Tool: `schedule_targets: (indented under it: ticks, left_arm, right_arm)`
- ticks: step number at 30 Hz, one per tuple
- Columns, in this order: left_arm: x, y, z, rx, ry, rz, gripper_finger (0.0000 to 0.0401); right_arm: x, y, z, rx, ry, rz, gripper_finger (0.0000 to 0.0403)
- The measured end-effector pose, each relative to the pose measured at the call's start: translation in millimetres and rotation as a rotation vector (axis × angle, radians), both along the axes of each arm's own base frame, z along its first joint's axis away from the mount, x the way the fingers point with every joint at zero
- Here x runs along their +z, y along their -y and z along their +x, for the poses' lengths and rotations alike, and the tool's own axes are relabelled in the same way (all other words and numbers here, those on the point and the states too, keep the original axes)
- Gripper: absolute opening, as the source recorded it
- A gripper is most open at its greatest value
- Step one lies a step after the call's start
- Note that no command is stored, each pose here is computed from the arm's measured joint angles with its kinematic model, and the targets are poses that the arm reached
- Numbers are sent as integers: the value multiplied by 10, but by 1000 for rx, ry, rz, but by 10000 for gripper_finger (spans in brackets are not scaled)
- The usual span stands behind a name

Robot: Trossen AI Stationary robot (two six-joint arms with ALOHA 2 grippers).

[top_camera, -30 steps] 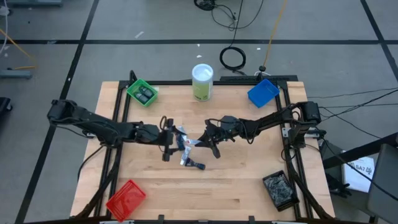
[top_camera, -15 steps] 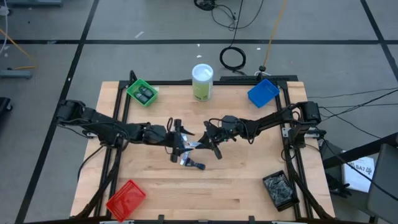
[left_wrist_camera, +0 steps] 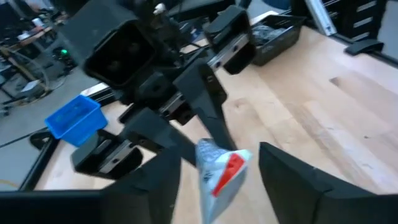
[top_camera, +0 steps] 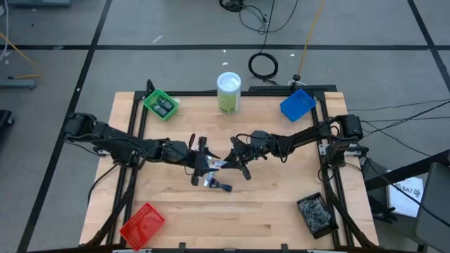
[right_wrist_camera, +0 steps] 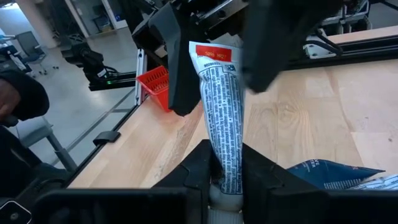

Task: Pick & Place Travel size toiletries
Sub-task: Put the right white toothpaste into the red bin

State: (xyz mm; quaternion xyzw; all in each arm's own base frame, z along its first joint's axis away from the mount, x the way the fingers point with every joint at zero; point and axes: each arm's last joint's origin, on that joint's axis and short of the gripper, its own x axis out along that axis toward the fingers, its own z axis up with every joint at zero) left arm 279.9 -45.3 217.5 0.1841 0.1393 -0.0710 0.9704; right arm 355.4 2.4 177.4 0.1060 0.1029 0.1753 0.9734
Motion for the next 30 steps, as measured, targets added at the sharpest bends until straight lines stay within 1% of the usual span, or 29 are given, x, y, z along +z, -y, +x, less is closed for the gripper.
schedule_targets:
  ticks: [8, 14, 16, 18, 21, 24, 27, 30]
  left_arm:
    - [-2, -4, 0, -2, -1, -1, 89]
    - [-3, -44, 6, 19, -2, 6, 19]
    - [-3, -46, 5, 25, -1, 7, 10]
    - [6, -45, 1, 33, 3, 8, 10]
    - [26, -39, -11, 54, 10, 17, 12]
    - [41, -46, -36, 64, 0, 28, 5]
    - [72, -55, -92, 85, -24, 27, 8]
    - [129, -35, -182, 113, -44, 43, 5]
  right_arm:
    - [0, -2, 0, 1, 0, 0, 44]
    - [-2, 3, -1, -2, -5, 9, 53]
    - [-3, 3, -1, -8, -11, 26, 66]
    - [-2, 4, -1, -12, -17, 41, 85]
    - [1, 0, -1, -8, -14, 41, 125]
    - [4, 0, -1, 10, -12, 44, 167]
    - [6, -1, -9, 13, -25, 44, 203]
    - [45, 25, -51, 9, -68, 40, 229]
